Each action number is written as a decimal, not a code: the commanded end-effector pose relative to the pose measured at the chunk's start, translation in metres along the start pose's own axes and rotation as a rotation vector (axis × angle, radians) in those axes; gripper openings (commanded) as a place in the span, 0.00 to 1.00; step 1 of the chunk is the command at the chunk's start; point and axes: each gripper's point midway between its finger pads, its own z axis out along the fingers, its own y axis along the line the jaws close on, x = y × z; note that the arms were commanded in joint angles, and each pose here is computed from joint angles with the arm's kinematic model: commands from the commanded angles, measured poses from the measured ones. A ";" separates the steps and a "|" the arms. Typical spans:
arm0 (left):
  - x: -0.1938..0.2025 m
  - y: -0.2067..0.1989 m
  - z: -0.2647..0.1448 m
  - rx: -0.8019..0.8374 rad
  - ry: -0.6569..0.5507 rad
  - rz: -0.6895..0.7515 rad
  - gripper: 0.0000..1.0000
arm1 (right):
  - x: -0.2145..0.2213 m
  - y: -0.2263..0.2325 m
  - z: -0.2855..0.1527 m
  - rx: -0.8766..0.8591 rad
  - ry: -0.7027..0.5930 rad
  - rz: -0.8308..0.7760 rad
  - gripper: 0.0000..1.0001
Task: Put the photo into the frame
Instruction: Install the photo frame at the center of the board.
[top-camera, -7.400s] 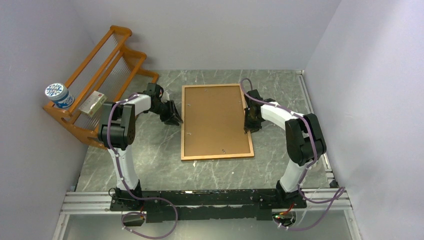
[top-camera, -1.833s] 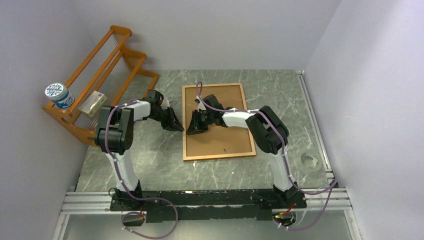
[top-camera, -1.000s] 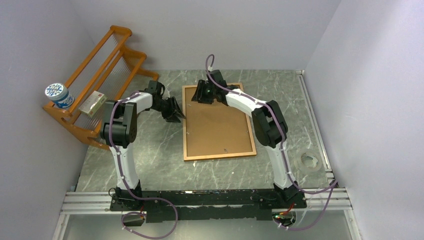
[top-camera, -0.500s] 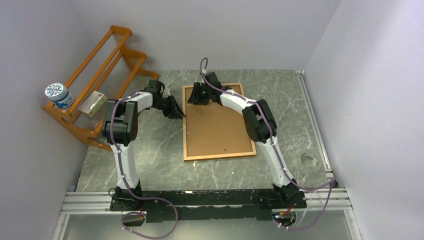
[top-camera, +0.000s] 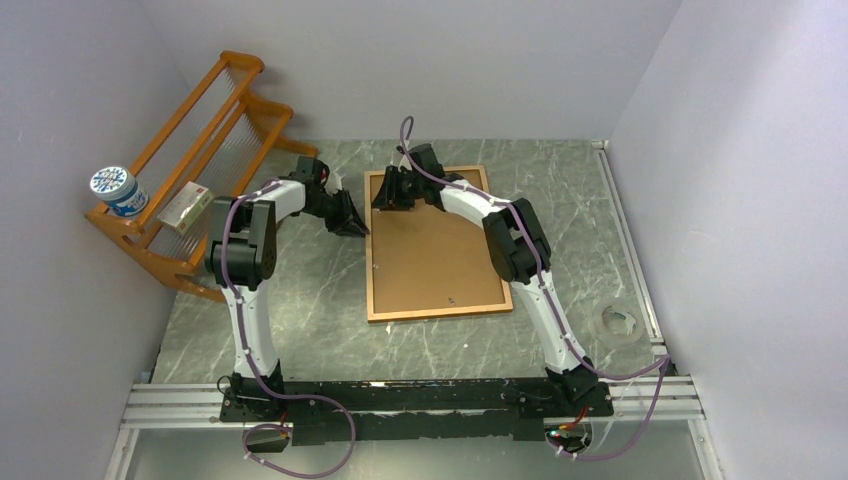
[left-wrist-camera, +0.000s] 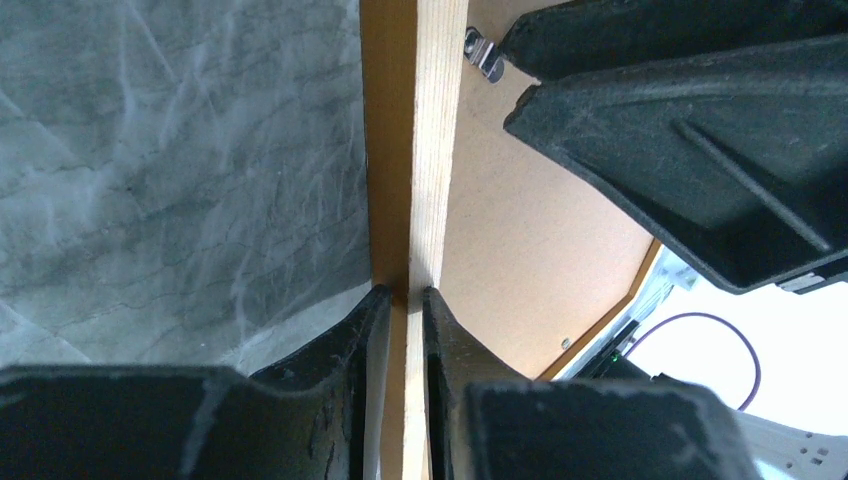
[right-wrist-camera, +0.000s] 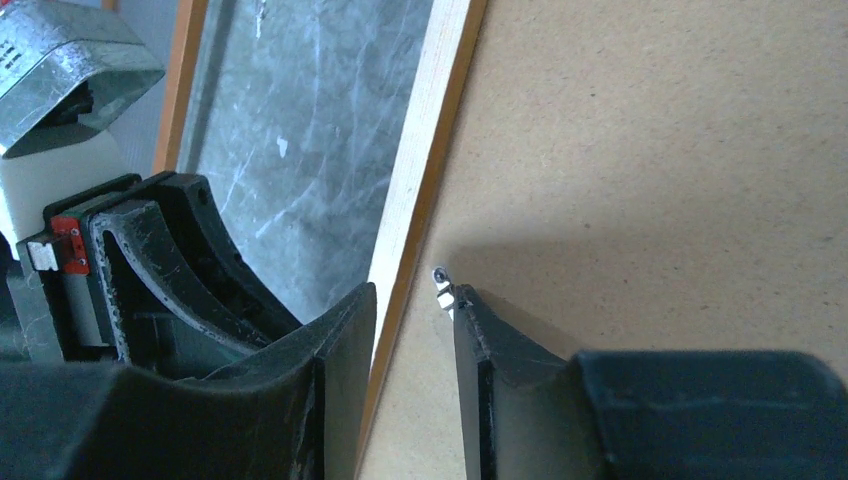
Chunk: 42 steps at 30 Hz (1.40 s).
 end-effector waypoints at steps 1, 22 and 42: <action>0.014 0.032 0.008 -0.144 0.092 0.042 0.21 | 0.023 0.000 0.007 -0.048 0.062 0.011 0.37; 0.026 0.061 0.012 -0.290 0.163 0.013 0.18 | 0.030 0.006 0.023 -0.130 0.067 0.126 0.36; 0.027 0.067 0.016 -0.313 0.185 0.011 0.19 | 0.046 0.003 0.019 -0.074 0.088 0.515 0.31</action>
